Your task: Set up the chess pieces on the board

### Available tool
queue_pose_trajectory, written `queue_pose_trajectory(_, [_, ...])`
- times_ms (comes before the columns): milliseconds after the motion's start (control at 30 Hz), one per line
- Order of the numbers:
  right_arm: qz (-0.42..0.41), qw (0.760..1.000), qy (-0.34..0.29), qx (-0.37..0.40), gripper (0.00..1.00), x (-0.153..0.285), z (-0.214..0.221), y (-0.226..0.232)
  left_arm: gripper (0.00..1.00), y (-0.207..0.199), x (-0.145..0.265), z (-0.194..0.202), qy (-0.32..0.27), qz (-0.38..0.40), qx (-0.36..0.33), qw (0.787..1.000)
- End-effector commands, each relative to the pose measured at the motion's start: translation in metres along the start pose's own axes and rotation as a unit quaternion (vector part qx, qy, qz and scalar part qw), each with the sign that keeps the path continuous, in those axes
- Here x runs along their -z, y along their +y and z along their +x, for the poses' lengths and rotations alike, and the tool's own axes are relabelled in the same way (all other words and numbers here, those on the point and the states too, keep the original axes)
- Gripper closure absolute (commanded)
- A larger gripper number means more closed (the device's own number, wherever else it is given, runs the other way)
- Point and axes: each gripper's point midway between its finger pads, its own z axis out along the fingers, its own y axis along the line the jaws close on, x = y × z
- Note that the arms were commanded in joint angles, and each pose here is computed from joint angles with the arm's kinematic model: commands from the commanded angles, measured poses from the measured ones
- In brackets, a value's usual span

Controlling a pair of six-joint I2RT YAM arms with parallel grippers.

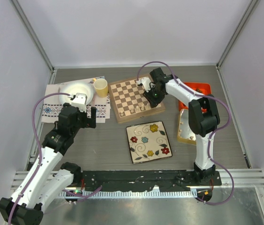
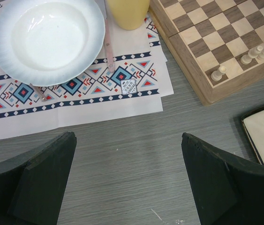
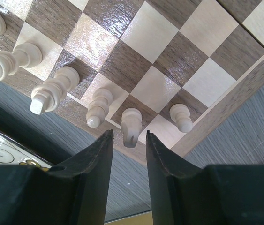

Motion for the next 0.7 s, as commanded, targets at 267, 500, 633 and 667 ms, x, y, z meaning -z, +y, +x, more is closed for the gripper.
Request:
queue_pose_trajectory(267, [0.039,0.997,-0.065,0.014,0.52,0.067,-0.031,0.000,0.00,-0.002,0.002,-0.012,-0.028,0.010,-0.003,1.000])
queue_pose_trajectory(500, [0.056,0.992,-0.109,0.034,0.47,0.124,-0.026,0.011,0.00,-0.008,0.007,-0.019,-0.047,0.027,0.005,0.998])
queue_pose_trajectory(633, [0.038,0.988,-0.152,0.016,0.41,0.158,-0.011,0.011,0.01,-0.012,0.011,-0.025,-0.061,0.038,0.028,0.997])
queue_pose_trajectory(667, [0.028,0.985,-0.167,0.008,0.39,0.167,-0.008,0.011,0.00,-0.019,0.014,-0.030,-0.065,0.056,0.041,0.995])
